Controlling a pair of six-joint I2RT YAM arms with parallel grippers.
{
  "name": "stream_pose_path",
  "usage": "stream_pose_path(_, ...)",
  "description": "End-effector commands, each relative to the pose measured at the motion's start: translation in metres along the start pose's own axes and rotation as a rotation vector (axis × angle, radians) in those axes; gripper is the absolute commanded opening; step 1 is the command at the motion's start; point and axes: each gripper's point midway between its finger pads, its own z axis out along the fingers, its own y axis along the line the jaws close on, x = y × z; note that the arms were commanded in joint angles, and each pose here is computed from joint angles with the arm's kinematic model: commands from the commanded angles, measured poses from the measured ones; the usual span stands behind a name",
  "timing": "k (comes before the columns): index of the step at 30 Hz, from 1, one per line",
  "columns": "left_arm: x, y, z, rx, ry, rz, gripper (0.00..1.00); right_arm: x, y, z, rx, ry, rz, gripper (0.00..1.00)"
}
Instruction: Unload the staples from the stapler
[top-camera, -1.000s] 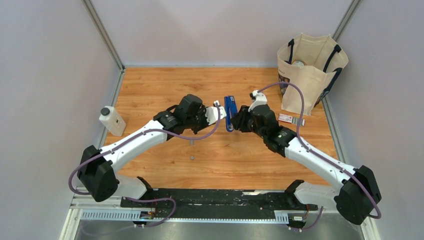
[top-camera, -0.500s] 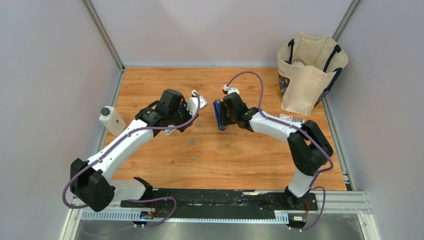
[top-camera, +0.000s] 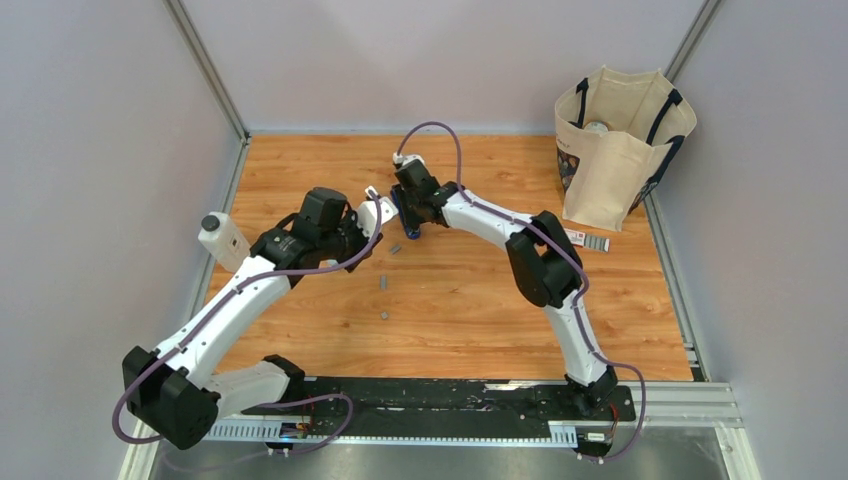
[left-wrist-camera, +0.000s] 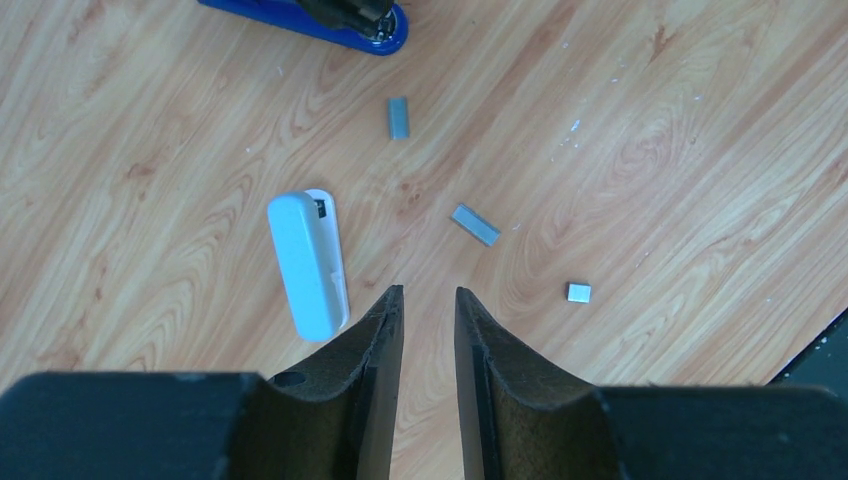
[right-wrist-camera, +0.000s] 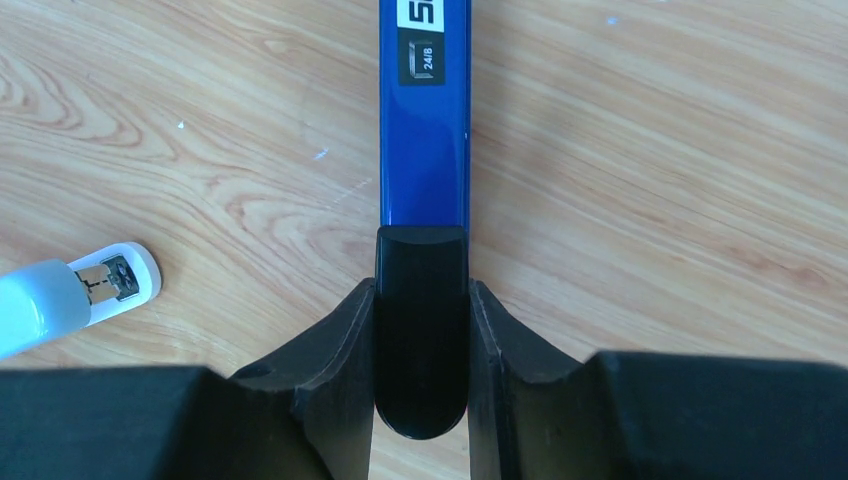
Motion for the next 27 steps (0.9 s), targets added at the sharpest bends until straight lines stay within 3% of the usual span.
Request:
stream_pose_path(1,-0.003,0.002,-0.006,-0.013,-0.036,-0.011,0.34,-0.002,0.015,-0.003,0.001,0.047,-0.104,0.04)
stream_pose_path(3,-0.001,0.002,-0.006,-0.014,-0.033,-0.016,0.35,0.003,0.017,-0.004,-0.005,0.064,-0.118,0.09)
stream_pose_path(5,0.000,0.001,-0.005,-0.011,-0.032,-0.015,0.36,0.006,0.017,-0.007,-0.007,0.077,-0.129,0.25)
stream_pose_path(7,-0.001,0.000,-0.006,-0.008,-0.037,-0.022,0.38,0.003,0.017,-0.014,-0.008,0.074,-0.138,0.52)
stream_pose_path(11,-0.001,0.000,-0.007,-0.011,-0.041,-0.029,0.40,-0.014,0.012,-0.033,-0.007,0.043,-0.131,0.81)
stream_pose_path(13,-0.002,0.000,-0.008,-0.012,-0.046,-0.028,0.40,-0.027,0.008,-0.047,-0.008,0.013,-0.116,0.90)
stream_pose_path(20,0.002,0.000,-0.009,-0.024,-0.045,-0.032,0.40,-0.059,-0.052,-0.103,0.050,-0.085,0.055,0.92)
stream_pose_path(27,0.002,0.000,-0.009,-0.024,-0.048,-0.027,0.40,-0.010,-0.209,-0.142,0.374,-0.053,0.373,0.91)
